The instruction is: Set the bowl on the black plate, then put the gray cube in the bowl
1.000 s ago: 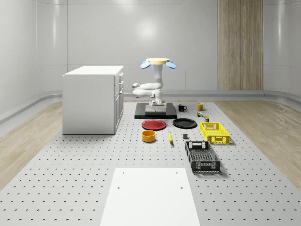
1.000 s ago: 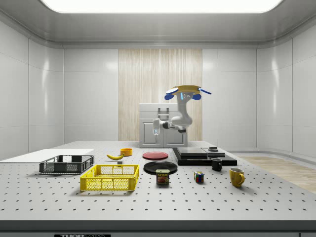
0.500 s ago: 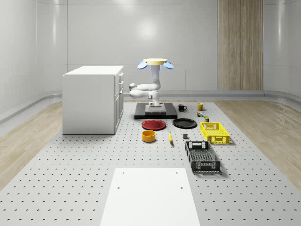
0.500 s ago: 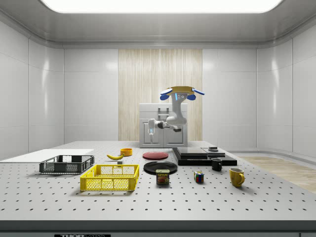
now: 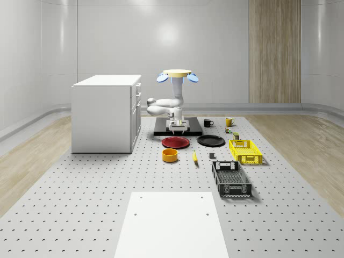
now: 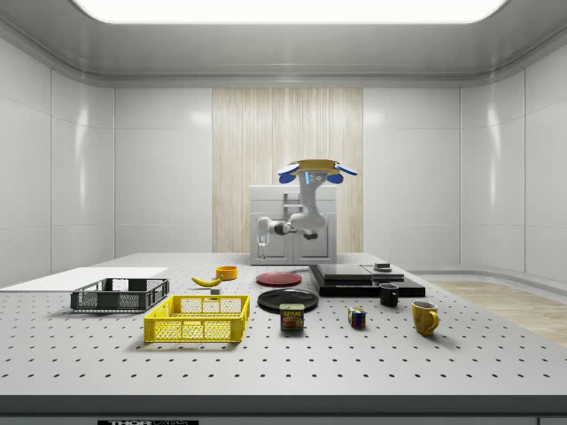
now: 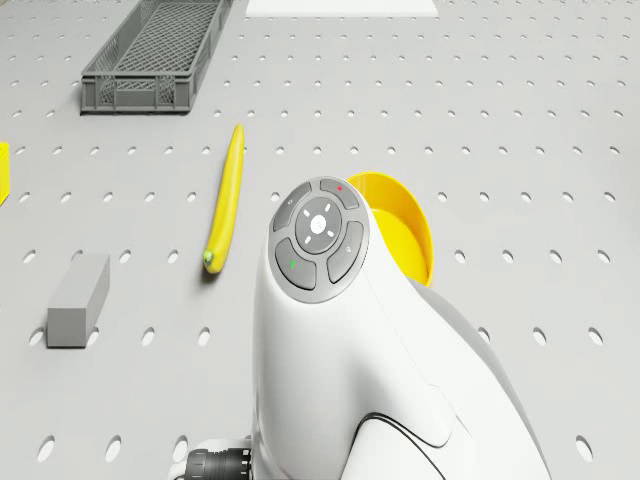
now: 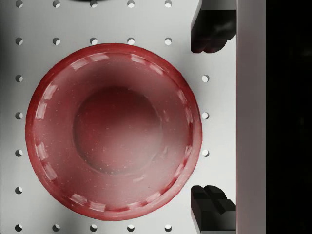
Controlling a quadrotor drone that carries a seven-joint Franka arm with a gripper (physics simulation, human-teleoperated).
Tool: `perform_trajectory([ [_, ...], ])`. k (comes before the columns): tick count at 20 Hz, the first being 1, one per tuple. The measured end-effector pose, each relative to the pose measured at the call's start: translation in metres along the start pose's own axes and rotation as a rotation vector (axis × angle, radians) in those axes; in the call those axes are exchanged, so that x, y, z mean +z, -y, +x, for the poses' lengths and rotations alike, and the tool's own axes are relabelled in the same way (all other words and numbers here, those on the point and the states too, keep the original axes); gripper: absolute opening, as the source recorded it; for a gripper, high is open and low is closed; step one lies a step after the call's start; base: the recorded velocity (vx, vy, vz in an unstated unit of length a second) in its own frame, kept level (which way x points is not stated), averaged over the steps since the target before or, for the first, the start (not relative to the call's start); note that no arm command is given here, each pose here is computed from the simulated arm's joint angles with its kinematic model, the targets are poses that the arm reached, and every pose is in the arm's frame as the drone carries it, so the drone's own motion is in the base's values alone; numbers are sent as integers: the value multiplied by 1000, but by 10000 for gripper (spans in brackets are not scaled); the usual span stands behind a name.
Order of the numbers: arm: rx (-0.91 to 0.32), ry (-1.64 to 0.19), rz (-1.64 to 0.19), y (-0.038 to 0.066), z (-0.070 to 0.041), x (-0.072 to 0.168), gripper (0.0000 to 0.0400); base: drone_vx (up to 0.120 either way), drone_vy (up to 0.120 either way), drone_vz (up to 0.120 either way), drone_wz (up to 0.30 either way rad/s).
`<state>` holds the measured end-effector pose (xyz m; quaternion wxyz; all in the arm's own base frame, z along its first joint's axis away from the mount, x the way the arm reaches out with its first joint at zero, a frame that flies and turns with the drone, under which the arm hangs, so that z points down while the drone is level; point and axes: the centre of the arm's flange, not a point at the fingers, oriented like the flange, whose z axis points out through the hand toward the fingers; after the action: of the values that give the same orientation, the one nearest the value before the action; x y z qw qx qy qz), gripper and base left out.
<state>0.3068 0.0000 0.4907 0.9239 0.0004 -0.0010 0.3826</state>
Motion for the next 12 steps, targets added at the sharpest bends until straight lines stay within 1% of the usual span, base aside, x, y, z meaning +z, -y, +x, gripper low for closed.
perform_trajectory([
  [12, 0, 0, 0, 0, 0, 0, 400, 120, 0, 0, 0],
])
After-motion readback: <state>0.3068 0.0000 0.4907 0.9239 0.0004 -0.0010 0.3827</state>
